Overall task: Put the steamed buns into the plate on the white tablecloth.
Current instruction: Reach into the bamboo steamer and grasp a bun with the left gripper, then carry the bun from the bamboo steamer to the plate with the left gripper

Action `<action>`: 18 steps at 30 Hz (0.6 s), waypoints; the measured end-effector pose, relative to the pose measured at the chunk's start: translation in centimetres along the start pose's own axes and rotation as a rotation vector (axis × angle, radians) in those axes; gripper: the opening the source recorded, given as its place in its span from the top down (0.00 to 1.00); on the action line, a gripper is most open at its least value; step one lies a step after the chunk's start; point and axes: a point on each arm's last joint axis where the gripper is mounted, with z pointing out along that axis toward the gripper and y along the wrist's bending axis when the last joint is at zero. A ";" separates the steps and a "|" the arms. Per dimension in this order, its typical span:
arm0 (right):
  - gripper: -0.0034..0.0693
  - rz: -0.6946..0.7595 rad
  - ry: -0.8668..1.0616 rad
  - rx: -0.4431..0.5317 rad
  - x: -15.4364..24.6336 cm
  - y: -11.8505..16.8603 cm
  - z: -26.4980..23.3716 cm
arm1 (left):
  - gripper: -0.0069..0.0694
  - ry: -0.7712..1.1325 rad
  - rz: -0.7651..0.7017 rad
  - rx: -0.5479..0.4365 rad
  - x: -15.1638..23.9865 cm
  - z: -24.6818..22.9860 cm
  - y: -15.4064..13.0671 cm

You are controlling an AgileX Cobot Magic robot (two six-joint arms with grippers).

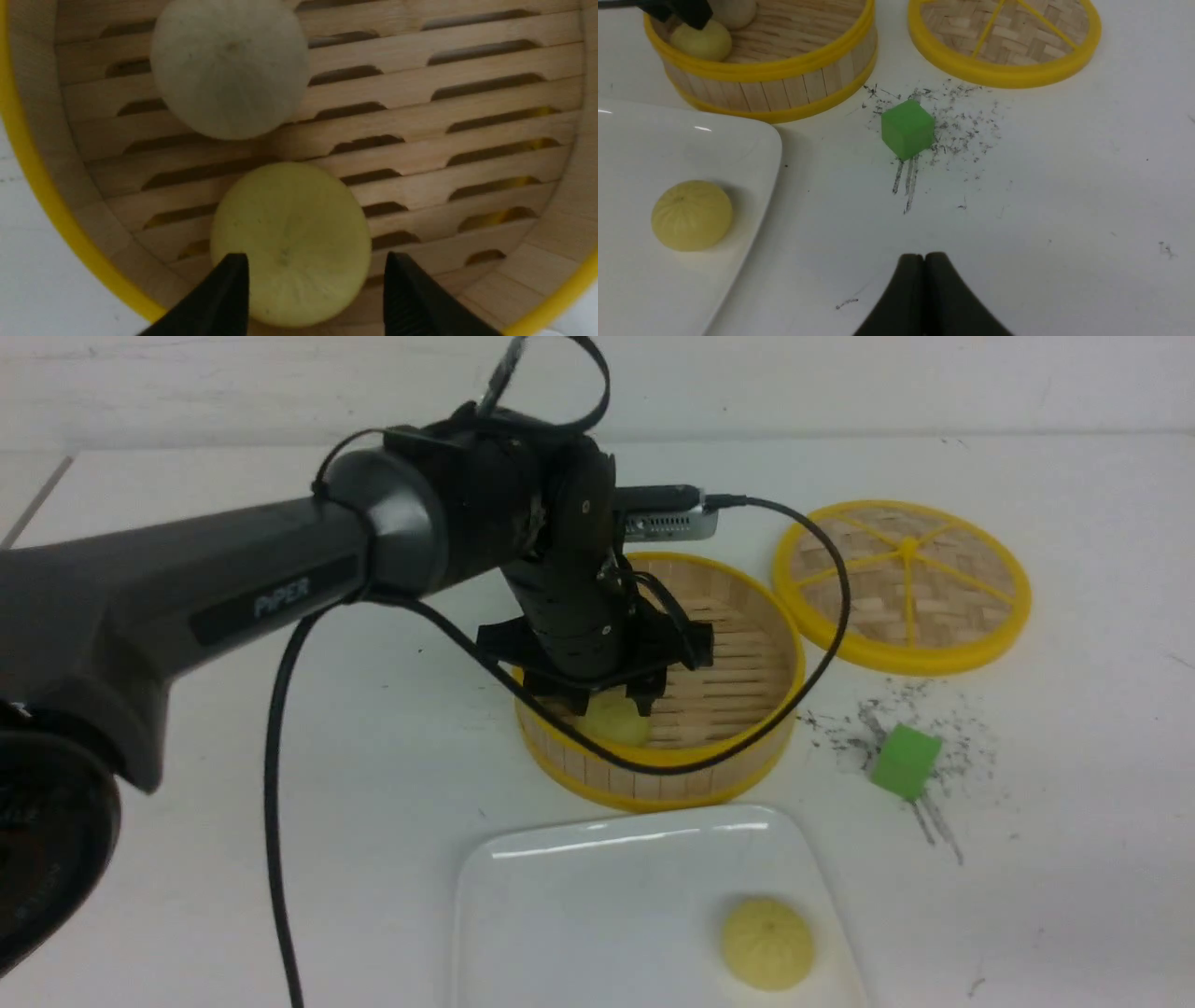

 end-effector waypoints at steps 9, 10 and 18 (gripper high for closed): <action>0.94 0.004 0.000 -0.001 0.0 0.0 0.0 | 0.47 0.016 0.012 -0.018 0.2 2.4 0.1; 0.93 0.004 0.000 -0.001 0.0 0.0 0.0 | 0.51 0.024 0.011 -0.022 0.3 2.6 0.2; 0.92 0.008 -0.003 -0.003 0.0 0.0 0.0 | 0.88 -0.056 0.018 0.004 -1.4 -2.1 -0.4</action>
